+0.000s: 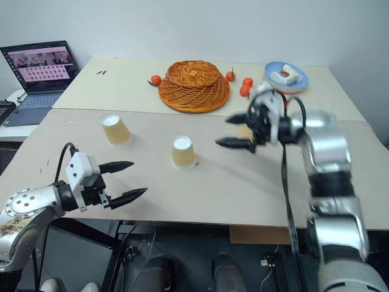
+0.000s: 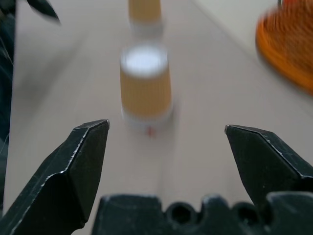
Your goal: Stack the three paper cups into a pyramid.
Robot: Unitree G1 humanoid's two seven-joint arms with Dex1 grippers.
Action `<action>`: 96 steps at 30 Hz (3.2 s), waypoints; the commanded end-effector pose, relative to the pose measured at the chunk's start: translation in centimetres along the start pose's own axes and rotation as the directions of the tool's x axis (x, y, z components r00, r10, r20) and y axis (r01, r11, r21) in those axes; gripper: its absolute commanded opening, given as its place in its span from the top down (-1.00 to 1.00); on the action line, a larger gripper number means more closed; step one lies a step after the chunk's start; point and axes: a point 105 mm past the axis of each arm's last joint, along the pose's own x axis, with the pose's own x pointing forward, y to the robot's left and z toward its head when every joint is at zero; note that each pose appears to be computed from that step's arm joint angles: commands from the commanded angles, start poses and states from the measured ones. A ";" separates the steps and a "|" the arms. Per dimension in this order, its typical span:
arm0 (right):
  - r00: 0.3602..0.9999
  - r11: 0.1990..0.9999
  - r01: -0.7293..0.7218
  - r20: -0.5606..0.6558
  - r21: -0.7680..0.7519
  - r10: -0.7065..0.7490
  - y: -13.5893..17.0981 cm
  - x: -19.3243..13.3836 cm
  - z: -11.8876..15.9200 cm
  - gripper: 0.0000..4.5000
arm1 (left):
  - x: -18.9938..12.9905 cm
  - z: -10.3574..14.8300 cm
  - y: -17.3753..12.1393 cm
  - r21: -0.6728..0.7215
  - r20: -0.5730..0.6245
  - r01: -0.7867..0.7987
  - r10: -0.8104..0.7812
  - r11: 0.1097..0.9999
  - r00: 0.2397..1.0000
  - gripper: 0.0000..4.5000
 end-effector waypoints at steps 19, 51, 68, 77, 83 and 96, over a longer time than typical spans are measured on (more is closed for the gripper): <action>0.695 0.685 0.674 0.076 0.278 -0.715 -11.4 0.1 0.9 -0.99 | 0.7 1.6 0.8 0.037 0.058 -0.031 0.029 0.999 0.998 -1.00; 0.748 0.752 0.606 0.138 0.259 -0.650 -12.1 6.1 3.7 -0.99 | 0.4 1.8 0.8 0.029 0.049 -0.073 0.071 0.997 0.996 -1.00; 0.750 0.763 0.591 0.170 0.263 -0.639 -12.1 6.8 4.9 -0.21 | 0.3 1.8 0.9 0.028 0.043 -0.081 0.080 0.996 0.996 -1.00; 0.747 0.789 0.569 0.254 0.232 -0.614 -12.3 5.0 7.5 -0.20 | 0.5 1.8 1.0 0.029 0.041 -0.080 0.079 0.996 0.996 -1.00; 0.884 0.954 0.300 0.373 0.010 -0.282 -7.4 3.0 11.0 -0.20 | 0.6 1.7 0.9 0.025 0.043 -0.078 0.077 0.997 0.996 -1.00; 0.958 0.977 -0.122 0.235 -0.175 0.162 1.6 6.0 7.8 -0.20 | 1.0 1.9 0.9 0.027 0.050 -0.061 0.059 0.998 0.997 -1.00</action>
